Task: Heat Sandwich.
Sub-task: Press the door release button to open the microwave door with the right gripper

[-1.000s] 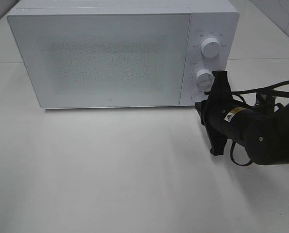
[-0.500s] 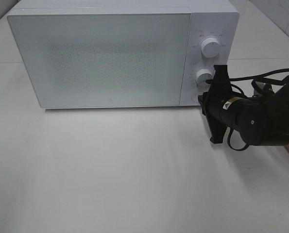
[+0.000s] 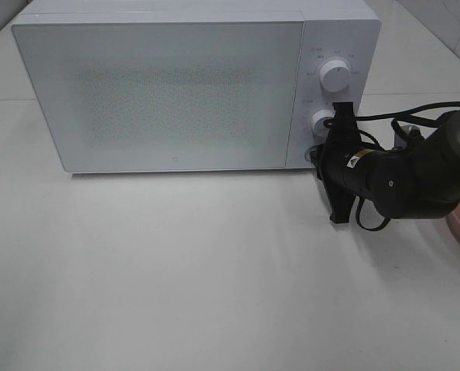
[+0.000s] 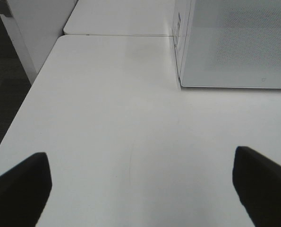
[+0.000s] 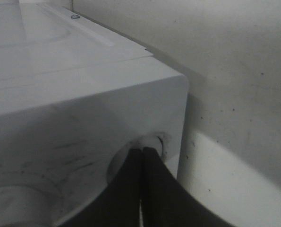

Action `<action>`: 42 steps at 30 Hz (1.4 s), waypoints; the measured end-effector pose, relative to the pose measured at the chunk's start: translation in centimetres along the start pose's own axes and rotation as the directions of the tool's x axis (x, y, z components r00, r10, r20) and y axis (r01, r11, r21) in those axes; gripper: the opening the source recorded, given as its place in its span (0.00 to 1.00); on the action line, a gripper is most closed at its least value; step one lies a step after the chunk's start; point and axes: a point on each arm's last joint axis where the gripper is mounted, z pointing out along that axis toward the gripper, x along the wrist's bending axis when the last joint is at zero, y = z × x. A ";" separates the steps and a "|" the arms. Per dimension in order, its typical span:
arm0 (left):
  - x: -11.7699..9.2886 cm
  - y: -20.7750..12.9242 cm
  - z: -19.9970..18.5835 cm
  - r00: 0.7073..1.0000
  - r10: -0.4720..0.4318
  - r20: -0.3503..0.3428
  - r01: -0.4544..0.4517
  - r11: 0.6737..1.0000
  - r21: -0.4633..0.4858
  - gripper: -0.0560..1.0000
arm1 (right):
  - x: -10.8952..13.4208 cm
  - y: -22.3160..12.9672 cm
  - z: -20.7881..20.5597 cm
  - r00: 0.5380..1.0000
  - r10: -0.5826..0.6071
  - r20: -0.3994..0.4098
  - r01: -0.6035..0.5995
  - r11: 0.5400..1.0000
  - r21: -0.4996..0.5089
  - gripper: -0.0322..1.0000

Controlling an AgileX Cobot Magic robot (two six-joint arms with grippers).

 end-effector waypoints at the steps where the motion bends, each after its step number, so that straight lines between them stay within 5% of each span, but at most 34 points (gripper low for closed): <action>1: 0.0 0.0 0.0 1.000 0.000 0.000 0.000 1.000 0.000 0.98 | 0.0 0.0 0.0 1.000 0.001 -0.004 -0.001 1.000 -0.001 0.05; 19: 0.0 0.0 0.0 1.000 0.000 0.000 0.000 1.000 0.000 0.98 | -0.4 -0.5 1.7 0.997 0.002 -0.073 -0.003 1.000 -0.012 0.05; 42: 0.0 0.0 0.0 1.000 0.000 0.000 0.000 1.000 0.000 0.98 | -0.5 -0.5 1.7 0.998 0.010 -0.064 -0.011 1.000 -0.011 0.05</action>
